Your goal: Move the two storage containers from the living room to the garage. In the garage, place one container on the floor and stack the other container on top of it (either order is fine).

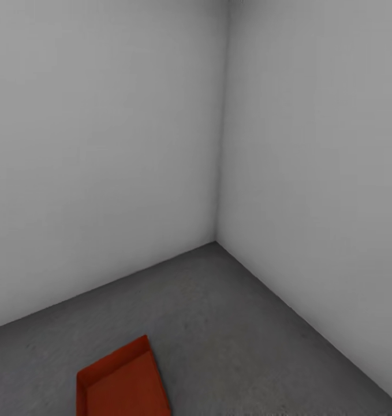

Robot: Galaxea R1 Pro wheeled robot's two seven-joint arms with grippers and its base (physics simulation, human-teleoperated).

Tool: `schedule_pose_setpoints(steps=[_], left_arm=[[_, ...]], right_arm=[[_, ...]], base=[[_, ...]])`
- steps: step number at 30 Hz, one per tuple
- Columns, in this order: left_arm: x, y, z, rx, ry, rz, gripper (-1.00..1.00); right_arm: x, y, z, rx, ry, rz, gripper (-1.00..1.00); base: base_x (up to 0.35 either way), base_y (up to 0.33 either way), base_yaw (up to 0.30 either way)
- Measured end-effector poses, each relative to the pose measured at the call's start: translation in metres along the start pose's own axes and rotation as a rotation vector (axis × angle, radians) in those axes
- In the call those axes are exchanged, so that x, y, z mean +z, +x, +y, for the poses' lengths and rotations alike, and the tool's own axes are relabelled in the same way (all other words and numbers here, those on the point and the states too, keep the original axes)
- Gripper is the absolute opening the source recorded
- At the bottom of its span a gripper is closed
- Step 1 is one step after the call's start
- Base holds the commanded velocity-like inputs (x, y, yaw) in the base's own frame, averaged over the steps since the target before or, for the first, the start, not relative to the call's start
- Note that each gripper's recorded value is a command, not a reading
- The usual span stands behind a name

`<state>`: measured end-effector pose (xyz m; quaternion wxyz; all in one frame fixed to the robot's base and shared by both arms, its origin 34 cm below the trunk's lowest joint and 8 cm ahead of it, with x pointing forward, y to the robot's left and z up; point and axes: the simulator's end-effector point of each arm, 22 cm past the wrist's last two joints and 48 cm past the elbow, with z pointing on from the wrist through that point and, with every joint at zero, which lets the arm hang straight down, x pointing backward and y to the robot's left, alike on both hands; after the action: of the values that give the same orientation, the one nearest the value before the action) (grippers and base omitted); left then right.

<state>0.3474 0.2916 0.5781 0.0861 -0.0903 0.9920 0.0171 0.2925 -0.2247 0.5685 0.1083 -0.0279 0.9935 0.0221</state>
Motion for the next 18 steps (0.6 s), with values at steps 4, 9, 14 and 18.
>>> schedule_pose_setpoints(steps=[4,9,14,18], left_arm=[[0.0,0.0,0.0,0.0,0.0,0.0,1.0],[0.0,0.0,0.0,0.0,0.0,0.0,1.0],[0.0,0.0,0.0,0.0,0.0,0.0,1.0],[0.0,0.0,0.0,0.0,0.0,0.0,1.0]], right_arm=[[0.0,0.0,0.0,0.0,0.0,0.0,1.0],[0.0,0.0,0.0,0.0,0.0,0.0,1.0],[0.0,0.0,0.0,0.0,0.0,0.0,1.0],[0.0,0.0,0.0002,0.0,-0.001,0.0,1.0]], base=[[0.0,0.0,-0.253],[0.0,0.0,-0.253],[0.0,0.0,-0.253],[0.0,0.0,-0.255]])
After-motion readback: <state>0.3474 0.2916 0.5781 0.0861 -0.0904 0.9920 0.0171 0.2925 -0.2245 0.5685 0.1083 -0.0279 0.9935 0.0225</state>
